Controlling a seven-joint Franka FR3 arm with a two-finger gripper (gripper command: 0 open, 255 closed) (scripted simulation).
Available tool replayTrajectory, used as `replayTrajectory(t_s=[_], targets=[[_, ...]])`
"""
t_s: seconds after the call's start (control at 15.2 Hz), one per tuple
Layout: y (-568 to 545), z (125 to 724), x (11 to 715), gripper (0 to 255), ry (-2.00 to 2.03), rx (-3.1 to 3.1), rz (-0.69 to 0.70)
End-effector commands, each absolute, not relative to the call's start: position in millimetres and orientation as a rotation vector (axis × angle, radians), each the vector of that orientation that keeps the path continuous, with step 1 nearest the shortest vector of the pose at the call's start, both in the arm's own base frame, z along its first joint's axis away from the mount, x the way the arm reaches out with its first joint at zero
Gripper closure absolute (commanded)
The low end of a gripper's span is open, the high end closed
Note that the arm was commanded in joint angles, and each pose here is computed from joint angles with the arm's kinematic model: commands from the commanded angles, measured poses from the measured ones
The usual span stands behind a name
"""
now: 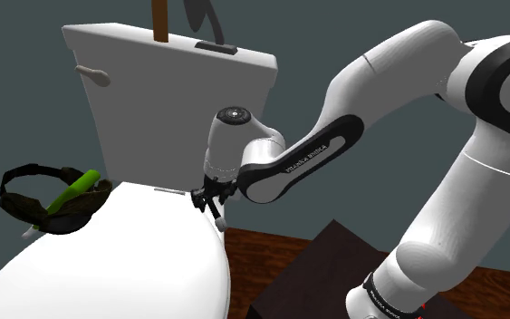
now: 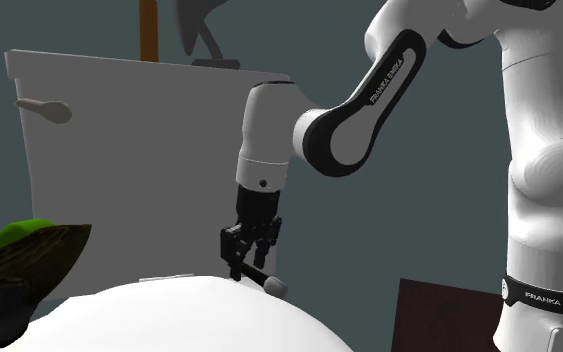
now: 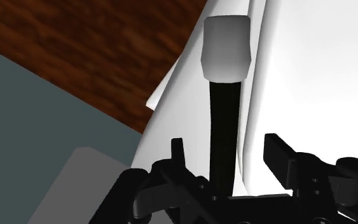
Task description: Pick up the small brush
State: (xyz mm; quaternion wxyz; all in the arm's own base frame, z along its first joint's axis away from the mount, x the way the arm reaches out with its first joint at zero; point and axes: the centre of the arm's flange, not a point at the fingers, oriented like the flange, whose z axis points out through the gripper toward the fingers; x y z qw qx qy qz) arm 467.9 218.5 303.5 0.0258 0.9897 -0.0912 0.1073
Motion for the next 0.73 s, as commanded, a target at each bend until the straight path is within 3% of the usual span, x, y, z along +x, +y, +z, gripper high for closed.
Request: replayTrajectory(t_s=[0.0, 0.66], targets=[[218, 303, 468, 255, -0.282, 3.059, 0.332], [219, 313, 468, 255, -0.282, 3.059, 0.332]])
